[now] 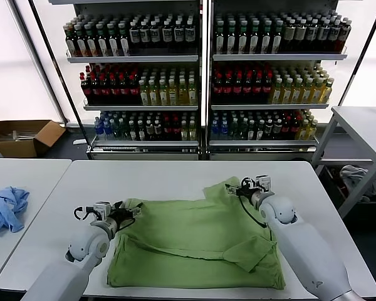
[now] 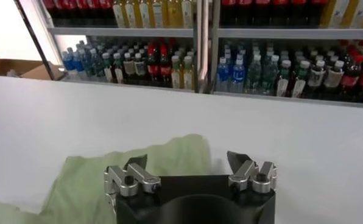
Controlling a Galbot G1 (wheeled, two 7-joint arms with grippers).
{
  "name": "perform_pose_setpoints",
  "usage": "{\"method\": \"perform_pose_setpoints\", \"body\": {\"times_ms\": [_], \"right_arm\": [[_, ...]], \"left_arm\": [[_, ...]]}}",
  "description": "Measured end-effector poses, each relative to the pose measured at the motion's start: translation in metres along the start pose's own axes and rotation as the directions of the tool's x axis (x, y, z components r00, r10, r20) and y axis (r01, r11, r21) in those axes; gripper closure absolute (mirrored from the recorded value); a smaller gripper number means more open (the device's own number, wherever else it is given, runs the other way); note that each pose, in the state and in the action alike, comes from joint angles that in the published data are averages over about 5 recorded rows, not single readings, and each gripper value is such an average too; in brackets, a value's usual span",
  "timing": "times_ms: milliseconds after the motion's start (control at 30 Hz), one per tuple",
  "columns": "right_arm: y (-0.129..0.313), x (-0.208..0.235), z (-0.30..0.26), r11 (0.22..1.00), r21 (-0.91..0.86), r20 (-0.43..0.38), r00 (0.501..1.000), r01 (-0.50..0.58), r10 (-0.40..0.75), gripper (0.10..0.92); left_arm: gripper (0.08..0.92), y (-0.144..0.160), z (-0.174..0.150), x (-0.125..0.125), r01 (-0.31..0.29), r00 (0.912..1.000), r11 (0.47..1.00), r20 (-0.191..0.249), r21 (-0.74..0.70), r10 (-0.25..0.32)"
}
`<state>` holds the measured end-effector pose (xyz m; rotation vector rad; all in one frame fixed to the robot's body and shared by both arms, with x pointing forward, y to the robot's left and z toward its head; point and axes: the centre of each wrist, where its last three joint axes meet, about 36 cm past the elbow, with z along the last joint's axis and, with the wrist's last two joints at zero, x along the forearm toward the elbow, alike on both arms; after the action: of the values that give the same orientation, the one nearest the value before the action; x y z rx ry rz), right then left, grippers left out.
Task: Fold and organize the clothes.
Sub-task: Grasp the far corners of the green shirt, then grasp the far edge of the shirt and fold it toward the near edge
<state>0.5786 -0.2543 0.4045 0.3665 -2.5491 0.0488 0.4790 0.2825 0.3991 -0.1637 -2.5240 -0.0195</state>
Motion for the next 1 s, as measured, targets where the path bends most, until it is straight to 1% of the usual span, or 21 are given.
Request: {"method": "perform_pose_setpoints", "body": {"times_ms": [67,200,267,500,667,733,800,1000], "right_arm": [[-0.001,-0.001,0.003,1.0,0.004,0.0,1.0,0.002,-0.002,0.304],[-0.003,-0.001,0.007,1.0,0.013,0.004,1.0,0.01,-0.01,0.424],[-0.003,0.0,0.007,1.0,0.014,0.009,1.0,0.016,-0.016,0.467],[-0.002,-0.001,0.009,0.999,0.024,0.026,0.999,0.032,-0.033,0.684],[-0.001,0.001,0.012,0.999,0.034,0.033,0.998,0.042,-0.044,0.822],[-0.002,0.002,0.012,0.998,0.04,0.04,0.998,0.046,-0.047,0.879],[-0.003,0.004,0.011,0.998,0.047,0.05,0.998,0.047,-0.049,0.91],[-0.006,0.015,0.006,0.997,0.057,0.098,0.994,0.043,-0.049,0.916]], "left_arm": [[0.359,-0.001,0.0,0.0,-0.004,1.0,1.0,0.001,-0.003,0.004],[0.471,-0.002,0.002,0.001,-0.016,0.9999,1.0,0.001,-0.013,0.016],[0.532,-0.003,0.003,0.002,-0.024,0.9997,1.0,0.001,-0.019,0.024],[0.731,-0.004,0.005,0.004,-0.047,0.9989,0.998,0.004,-0.038,0.047],[0.875,-0.006,0.006,0.006,-0.058,0.9982,0.997,0.014,-0.05,0.058],[0.908,-0.006,0.005,0.006,-0.058,0.998,0.997,0.022,-0.055,0.059],[0.917,-0.005,0.003,0.007,-0.057,0.9978,0.997,0.03,-0.058,0.058],[0.918,-0.003,0.001,0.012,-0.05,0.9966,0.997,0.063,-0.065,0.054]]}}
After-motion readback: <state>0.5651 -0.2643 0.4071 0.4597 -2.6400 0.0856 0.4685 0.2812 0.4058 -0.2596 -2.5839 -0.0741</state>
